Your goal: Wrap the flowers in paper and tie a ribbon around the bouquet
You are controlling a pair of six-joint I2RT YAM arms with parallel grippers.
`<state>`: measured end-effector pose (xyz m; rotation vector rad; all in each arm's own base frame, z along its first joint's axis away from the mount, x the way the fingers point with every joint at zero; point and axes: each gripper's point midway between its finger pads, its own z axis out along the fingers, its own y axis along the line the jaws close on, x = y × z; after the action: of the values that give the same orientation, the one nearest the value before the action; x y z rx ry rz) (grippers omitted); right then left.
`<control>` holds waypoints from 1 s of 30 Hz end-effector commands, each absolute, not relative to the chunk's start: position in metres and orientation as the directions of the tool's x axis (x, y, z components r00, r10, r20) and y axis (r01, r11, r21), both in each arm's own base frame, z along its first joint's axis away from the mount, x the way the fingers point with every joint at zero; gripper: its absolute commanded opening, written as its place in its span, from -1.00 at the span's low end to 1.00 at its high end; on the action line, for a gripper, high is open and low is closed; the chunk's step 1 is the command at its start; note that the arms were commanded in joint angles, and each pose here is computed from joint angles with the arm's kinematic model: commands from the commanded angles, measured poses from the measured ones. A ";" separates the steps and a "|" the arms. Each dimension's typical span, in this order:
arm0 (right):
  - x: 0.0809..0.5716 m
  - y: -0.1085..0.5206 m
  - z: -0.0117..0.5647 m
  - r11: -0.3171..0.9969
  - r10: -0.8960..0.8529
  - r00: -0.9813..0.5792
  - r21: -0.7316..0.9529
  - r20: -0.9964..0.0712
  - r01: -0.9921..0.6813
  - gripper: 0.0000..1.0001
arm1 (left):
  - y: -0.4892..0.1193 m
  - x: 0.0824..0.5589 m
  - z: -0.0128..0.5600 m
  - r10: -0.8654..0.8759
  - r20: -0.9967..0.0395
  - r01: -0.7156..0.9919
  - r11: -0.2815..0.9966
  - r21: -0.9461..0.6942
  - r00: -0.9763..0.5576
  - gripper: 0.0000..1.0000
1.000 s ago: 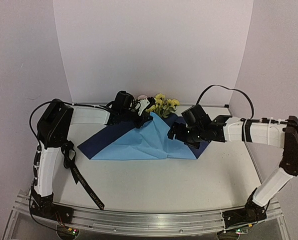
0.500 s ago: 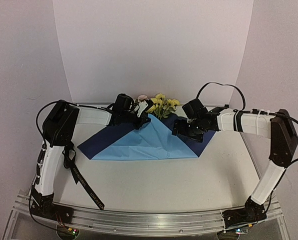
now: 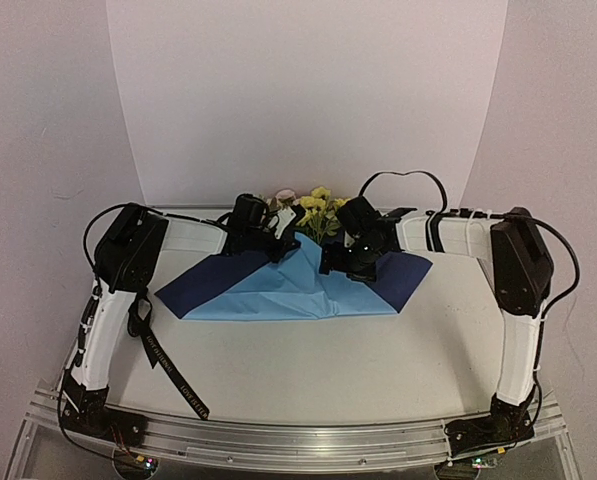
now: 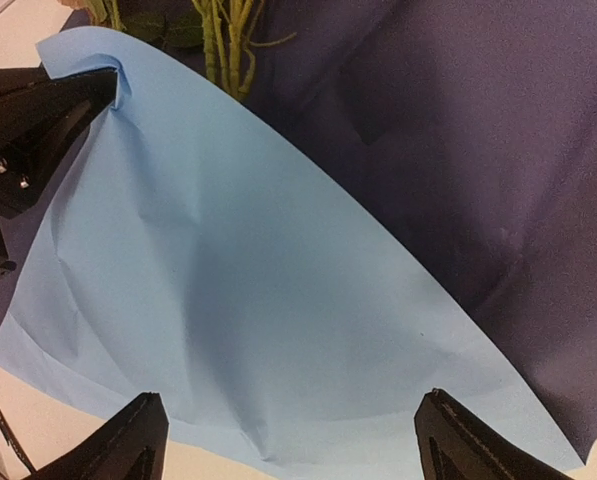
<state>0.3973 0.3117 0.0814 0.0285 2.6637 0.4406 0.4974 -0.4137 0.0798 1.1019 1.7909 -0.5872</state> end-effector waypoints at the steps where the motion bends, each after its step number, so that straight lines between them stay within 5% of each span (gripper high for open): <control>1: 0.406 0.311 0.070 0.964 0.090 -0.912 0.265 -0.400 -0.020 0.71 | -0.416 0.518 0.110 0.371 -0.919 0.848 0.524 0.085 -0.137 -0.97; 8: 0.408 0.305 0.039 0.977 0.122 -0.926 0.210 -0.356 0.047 0.62 | -0.417 0.520 0.117 0.351 -0.925 0.846 0.529 0.066 -0.147 -0.91; 16: 0.409 0.295 0.033 0.983 0.149 -0.923 0.157 -0.353 0.099 0.62 | -0.404 0.524 0.149 0.287 -0.932 0.787 0.617 0.002 -0.222 0.06; 20: 0.407 0.291 0.033 0.984 0.153 -0.924 0.145 -0.352 0.107 0.62 | -0.389 0.516 0.202 0.190 -0.947 0.731 0.680 -0.064 -0.260 0.29; 25: 0.405 0.288 0.030 0.984 0.156 -0.926 0.133 -0.345 0.116 0.63 | -0.377 0.484 0.252 0.065 -0.907 0.692 0.670 -0.269 -0.416 0.30; 30: 0.403 0.287 0.024 0.983 0.165 -0.929 0.129 -0.333 0.128 0.63 | -0.372 0.433 0.233 0.057 -0.750 0.620 0.605 -0.499 -0.659 -0.01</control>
<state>0.4009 0.2915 0.0270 0.1798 2.7828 0.1910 0.4776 -0.3805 0.2317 0.6377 1.9325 -0.7961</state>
